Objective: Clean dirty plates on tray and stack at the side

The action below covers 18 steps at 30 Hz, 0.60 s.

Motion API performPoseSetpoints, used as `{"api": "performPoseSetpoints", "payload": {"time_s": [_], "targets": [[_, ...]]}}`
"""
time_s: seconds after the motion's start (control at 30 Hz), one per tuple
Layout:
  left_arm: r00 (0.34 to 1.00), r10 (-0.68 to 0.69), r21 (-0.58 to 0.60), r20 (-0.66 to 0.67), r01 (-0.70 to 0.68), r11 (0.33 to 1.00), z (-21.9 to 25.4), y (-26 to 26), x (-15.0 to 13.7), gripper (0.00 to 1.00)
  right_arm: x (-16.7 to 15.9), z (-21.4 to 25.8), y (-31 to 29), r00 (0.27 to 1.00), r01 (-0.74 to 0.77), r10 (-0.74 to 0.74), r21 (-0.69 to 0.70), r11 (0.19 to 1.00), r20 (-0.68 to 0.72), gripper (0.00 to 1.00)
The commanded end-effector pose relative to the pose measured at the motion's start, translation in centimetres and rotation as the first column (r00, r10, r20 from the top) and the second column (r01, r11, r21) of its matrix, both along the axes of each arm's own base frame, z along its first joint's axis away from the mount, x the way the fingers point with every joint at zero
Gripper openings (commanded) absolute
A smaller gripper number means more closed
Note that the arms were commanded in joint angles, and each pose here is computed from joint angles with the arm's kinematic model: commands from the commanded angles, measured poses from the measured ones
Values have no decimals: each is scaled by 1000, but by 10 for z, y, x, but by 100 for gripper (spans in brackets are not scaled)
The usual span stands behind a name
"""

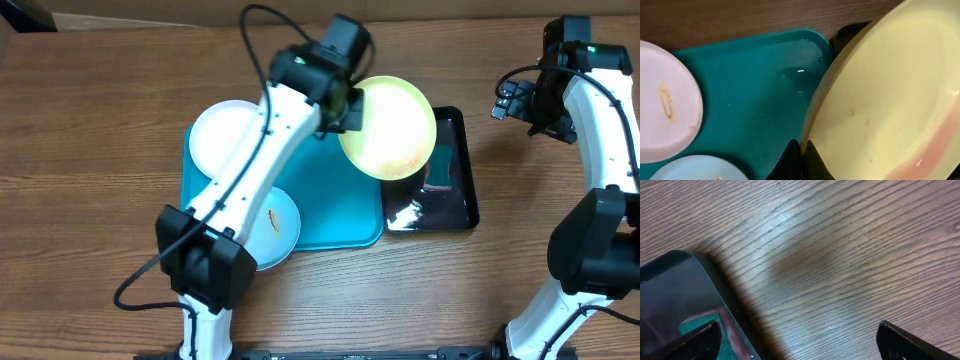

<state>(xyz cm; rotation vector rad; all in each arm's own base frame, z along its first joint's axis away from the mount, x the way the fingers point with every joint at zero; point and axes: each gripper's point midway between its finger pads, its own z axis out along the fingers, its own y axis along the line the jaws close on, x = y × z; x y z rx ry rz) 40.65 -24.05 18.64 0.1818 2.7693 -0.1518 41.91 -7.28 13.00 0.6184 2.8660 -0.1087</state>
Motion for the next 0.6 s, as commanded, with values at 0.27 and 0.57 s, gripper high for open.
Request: {"api": "performPoseSetpoints", "payload": {"time_s": [0.27,0.57], "targets": [[903,-109,473,416,-113,874,55,-16,-10,4,1,2,-1,1000,10,-10,-2,1000,10,100],[696,-263,613,668,-314,725,124,-43,-44,4,1,2,-1,1000,10,-10,-2,1000,10,100]]}}
